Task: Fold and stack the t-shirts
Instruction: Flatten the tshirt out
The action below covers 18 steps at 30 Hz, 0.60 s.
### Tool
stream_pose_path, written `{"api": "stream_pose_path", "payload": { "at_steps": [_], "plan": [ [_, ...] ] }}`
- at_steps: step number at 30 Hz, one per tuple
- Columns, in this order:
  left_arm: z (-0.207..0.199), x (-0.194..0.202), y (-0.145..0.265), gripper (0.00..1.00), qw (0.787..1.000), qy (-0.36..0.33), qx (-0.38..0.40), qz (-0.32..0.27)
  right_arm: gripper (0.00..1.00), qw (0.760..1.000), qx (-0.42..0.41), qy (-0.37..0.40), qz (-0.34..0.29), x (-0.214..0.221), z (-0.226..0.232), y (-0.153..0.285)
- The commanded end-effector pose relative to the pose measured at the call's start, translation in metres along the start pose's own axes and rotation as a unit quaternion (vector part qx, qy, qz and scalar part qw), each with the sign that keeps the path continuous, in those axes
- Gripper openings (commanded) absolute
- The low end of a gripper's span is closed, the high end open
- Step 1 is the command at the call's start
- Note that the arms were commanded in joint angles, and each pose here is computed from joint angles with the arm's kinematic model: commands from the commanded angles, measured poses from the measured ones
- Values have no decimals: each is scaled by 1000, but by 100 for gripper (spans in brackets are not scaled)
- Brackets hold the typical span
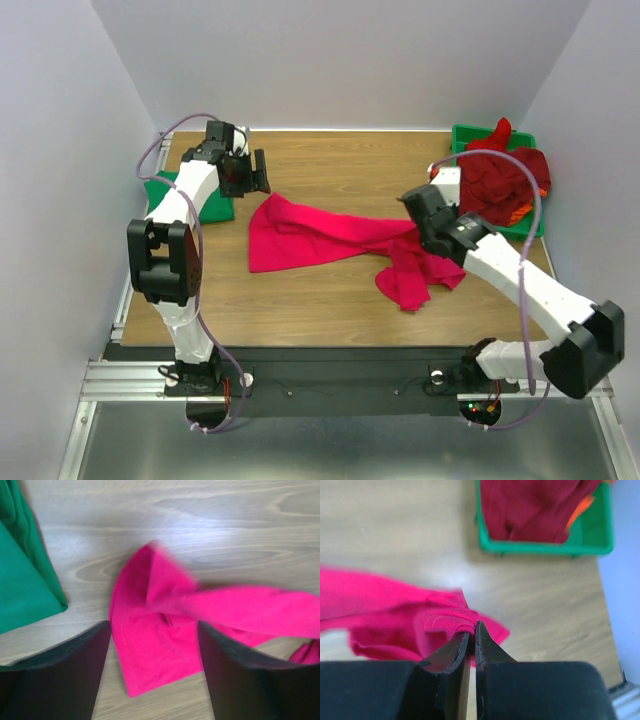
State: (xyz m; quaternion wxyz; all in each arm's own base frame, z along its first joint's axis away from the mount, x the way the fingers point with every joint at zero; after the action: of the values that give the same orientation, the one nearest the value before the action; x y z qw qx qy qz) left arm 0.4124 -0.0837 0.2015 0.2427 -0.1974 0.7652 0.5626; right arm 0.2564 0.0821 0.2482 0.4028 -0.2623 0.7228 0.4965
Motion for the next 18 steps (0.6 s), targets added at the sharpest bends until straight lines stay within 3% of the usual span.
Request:
{"api": "stream_pose_path", "payload": {
  "at_steps": [1,2,3,5,6,7,9,18],
  "plan": [
    [-3,-14,18,89,998,-5,-8,-55,18,998,5,-46,35,26,14,-13],
    [-6,-10,18,89,998,-8,-2,-56,24,998,3,-46,48,33,18,-16],
    [-8,-1,18,90,998,-12,5,-55,41,997,7,-48,61,40,23,-21],
    [-16,12,14,89,999,-22,20,-44,57,996,4,-49,76,47,29,-25],
    [-16,27,7,89,999,-23,23,-27,70,995,7,-52,85,52,33,-29],
    [-19,35,4,88,999,-26,27,-17,75,995,7,-55,87,51,35,-30],
    [-27,56,-5,85,999,-37,37,8,81,993,5,-65,95,53,40,-32],
    [-49,79,-34,74,996,-59,52,31,84,987,-9,-121,106,46,41,-37]
  ]
}}
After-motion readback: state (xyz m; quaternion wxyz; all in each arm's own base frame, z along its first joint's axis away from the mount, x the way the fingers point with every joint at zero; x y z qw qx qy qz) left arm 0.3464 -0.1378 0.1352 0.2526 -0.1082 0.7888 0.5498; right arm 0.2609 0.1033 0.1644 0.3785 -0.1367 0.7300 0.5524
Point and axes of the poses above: each gripper's point midway between its finger pads, its own y axis back along the fingers, its own z axis along the line the jaws close on, x = y × z, the point moved 6 cm from there along y, back along the fingers, and after that the axes turned 5 degrees about -y, right-handed, at the moved point
